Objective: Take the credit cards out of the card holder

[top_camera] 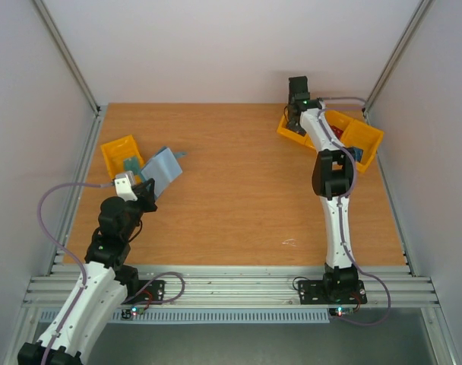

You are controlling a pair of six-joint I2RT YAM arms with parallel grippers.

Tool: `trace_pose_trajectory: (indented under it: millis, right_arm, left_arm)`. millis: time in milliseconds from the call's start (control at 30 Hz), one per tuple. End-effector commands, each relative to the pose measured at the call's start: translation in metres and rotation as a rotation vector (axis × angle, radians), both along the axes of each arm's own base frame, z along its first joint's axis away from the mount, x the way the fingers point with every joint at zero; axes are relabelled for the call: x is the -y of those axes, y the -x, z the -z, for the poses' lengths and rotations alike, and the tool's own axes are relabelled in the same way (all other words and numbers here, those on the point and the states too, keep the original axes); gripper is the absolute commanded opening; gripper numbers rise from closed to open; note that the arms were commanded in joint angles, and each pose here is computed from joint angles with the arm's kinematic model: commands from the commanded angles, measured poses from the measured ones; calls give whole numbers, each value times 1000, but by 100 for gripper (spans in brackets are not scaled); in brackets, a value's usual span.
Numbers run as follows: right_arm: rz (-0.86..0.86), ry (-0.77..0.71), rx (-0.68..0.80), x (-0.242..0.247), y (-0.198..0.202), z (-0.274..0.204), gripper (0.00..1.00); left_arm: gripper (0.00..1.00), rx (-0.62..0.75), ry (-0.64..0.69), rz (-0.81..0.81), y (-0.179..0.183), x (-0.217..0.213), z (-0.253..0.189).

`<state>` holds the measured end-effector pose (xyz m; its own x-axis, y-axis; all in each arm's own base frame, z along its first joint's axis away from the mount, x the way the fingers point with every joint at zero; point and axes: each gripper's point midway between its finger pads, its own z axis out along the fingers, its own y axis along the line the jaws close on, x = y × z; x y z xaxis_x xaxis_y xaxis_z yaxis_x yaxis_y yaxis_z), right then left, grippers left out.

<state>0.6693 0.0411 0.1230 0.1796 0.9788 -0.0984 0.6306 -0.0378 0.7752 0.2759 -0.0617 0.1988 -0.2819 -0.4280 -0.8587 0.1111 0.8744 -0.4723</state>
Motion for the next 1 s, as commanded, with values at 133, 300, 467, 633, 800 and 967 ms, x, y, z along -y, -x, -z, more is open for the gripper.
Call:
trace_pose_trajectory:
  millis: [133,300,467,633,800,967]
  right_arm:
    - [-598,426,408,-84,11,-211,35]
    - [-1066,687,730,-179,74,-300,37]
    - [-1594,765,1020,-267,189,-329,37]
    - [-1996,963,1079,-330,312,-303,40]
    - [-2054,1049,865,-347,351,-267,42]
    - [-1978,1120,782,-359,370,-249,46]
  left_arm:
    - [0,125,37,36,-3,6,-36]
    - [0,165,76,117,-1,21,-56]
    - [0,208,93,262,6,44,-78]
    - [0,267,101,387,15,62,-111]
    - [0,275,126,414,15,66,-135]
    - [0,230,187,395,9,65,-143]
